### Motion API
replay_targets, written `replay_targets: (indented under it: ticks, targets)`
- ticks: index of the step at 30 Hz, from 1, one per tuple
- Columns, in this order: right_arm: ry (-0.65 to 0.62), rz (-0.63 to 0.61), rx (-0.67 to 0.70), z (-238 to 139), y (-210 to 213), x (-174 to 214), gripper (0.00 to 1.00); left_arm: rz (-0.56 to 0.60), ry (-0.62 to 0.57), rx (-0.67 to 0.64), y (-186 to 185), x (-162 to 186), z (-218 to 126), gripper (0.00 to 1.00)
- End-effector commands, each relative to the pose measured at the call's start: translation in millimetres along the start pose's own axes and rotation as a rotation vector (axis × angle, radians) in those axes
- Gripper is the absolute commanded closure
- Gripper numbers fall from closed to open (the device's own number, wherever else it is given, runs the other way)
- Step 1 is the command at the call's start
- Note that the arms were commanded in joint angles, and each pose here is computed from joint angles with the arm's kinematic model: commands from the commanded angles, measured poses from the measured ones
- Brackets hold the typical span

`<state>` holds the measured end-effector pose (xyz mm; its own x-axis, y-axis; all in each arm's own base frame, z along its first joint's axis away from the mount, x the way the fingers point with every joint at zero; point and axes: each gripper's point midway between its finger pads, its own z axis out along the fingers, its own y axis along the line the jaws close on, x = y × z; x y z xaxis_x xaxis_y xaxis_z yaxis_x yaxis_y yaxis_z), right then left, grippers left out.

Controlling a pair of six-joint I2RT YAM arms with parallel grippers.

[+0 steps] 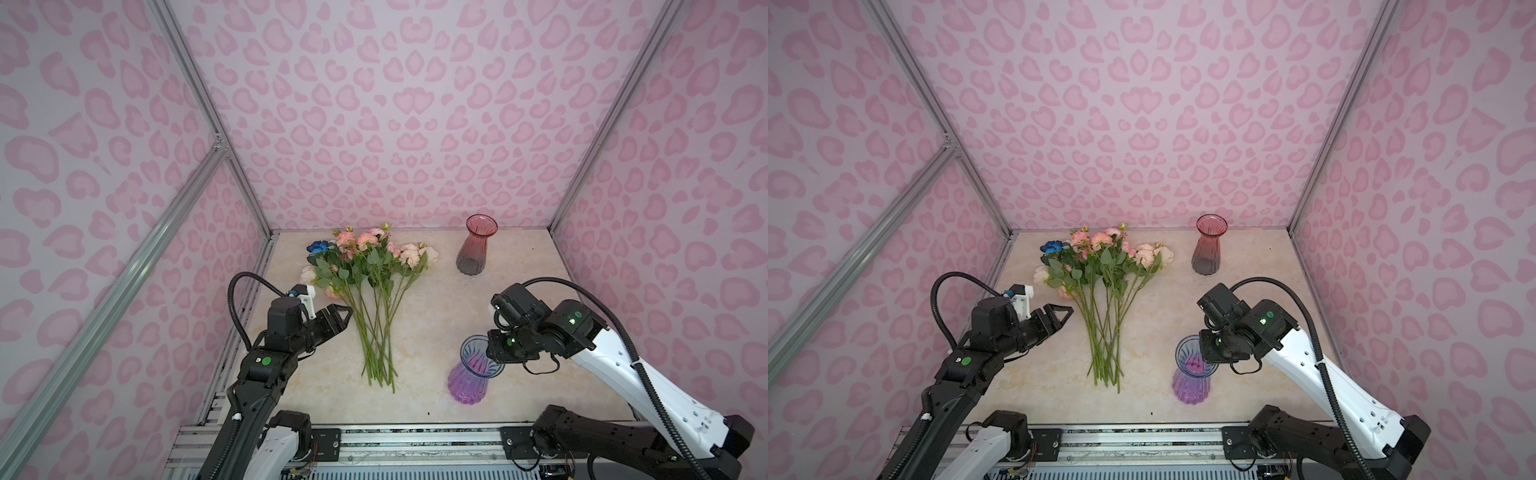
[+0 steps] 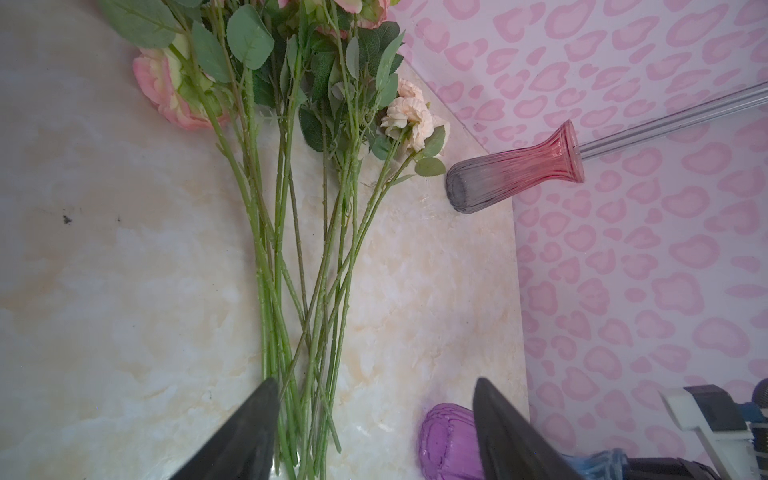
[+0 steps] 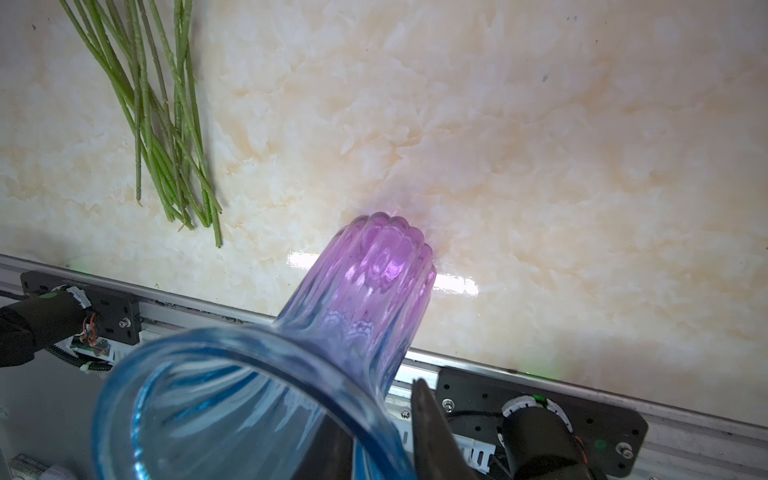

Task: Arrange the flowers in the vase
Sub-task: 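Grasp the purple-blue vase rim with the right gripper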

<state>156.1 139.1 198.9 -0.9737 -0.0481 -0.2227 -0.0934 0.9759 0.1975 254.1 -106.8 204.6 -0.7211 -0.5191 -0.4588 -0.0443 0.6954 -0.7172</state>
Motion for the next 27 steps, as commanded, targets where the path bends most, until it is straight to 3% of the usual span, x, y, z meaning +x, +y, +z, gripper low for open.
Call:
replay_targets:
  ticks: [1, 11, 27]
  targets:
    - [-0.016, -0.001, 0.037, 3.9, -3.6, -4.1, 0.77, 0.007, -0.017, 0.015, -4.2, -3.6, -1.5, 0.25]
    - [-0.014, -0.033, 0.043, 8.4, -1.4, 0.2, 0.89, 0.014, -0.026, 0.008, -3.8, -4.6, -4.1, 0.25]
    - [-0.051, -0.041, 0.007, 8.5, 7.4, 4.3, 1.0, 0.01, -0.004, 0.028, -10.3, -5.4, -1.8, 0.26]
